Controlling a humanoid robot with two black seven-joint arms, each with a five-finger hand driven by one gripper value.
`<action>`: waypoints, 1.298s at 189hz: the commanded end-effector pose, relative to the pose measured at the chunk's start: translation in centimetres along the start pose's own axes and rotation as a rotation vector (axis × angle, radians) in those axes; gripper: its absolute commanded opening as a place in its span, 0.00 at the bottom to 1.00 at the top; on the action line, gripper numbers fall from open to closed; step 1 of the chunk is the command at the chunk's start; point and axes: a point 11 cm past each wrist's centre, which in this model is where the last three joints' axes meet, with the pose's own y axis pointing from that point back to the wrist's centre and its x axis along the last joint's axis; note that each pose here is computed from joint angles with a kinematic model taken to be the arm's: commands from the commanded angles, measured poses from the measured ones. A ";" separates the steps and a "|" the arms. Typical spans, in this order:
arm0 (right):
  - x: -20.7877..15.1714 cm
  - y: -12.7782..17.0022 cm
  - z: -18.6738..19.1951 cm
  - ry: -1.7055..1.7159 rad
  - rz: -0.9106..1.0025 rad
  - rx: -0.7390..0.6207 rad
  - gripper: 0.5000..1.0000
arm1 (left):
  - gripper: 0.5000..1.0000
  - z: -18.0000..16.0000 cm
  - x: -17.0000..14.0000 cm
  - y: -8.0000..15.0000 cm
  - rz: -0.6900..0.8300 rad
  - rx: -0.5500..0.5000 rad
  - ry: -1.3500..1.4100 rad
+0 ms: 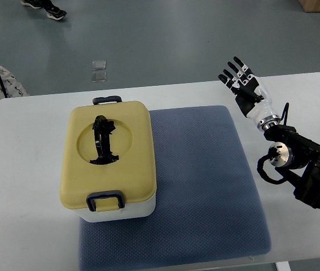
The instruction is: Open white storage box with right hand
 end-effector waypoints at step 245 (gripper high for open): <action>-26.6 -1.3 -12.3 1.508 -1.318 0.206 0.85 | 1.00 0.0 0.0 0.0 0.000 0.000 0.000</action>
